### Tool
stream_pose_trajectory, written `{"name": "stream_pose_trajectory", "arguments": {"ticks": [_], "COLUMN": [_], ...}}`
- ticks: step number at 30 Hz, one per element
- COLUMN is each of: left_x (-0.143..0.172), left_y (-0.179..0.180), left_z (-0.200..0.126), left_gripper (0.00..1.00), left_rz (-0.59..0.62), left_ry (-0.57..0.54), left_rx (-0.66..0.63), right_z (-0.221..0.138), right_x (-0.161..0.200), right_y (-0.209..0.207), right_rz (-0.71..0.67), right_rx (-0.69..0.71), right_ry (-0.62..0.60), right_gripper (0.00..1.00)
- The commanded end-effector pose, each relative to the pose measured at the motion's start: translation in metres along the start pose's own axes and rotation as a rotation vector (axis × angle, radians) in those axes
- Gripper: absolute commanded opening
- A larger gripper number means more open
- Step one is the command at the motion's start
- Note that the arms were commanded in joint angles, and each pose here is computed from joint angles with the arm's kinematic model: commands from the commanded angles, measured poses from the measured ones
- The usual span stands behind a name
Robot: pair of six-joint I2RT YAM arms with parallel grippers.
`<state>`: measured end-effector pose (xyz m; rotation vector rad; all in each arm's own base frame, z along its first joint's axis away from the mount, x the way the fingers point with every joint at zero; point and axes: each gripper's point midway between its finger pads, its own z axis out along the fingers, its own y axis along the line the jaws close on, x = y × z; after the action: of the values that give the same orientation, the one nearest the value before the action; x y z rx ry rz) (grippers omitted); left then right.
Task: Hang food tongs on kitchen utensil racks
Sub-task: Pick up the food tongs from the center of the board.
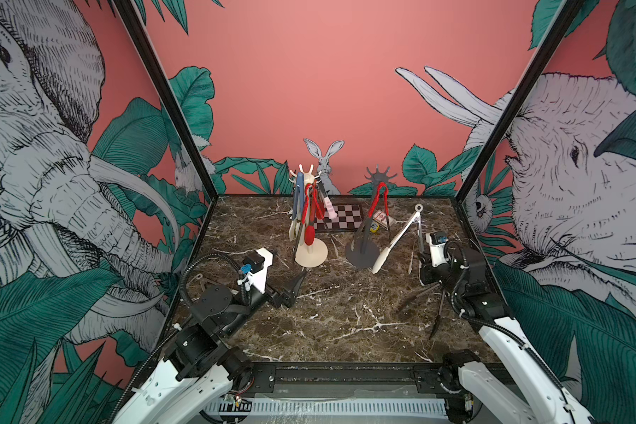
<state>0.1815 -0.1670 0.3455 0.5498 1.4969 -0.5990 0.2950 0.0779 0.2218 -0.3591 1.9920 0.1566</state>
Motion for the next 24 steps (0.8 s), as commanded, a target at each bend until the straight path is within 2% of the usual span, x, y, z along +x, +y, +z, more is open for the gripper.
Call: {"name": "stream_pose_trajectory", "arguments": {"ticks": [1, 15, 24], "left_x": [-0.006, -0.005, -0.005], "left_y": [-0.003, -0.005, -0.006], "left_z": [0.002, 0.001, -0.001], "left_gripper": [0.99, 0.99, 0.99], "left_rz": [-0.001, 0.008, 0.011], "left_ry": [-0.027, -0.018, -0.020], "left_rx": [0.015, 0.027, 0.037], "right_z": [-0.006, -0.014, -0.024], "right_x": [-0.025, -0.029, -0.043], "right_y": [0.003, 0.005, 0.018], "right_rz": [-0.040, -0.094, -0.134], "right_rx": [-0.020, -0.026, -0.094], "right_ry": [-0.109, -0.135, -0.202], "right_gripper": [0.00, 0.00, 0.00]}}
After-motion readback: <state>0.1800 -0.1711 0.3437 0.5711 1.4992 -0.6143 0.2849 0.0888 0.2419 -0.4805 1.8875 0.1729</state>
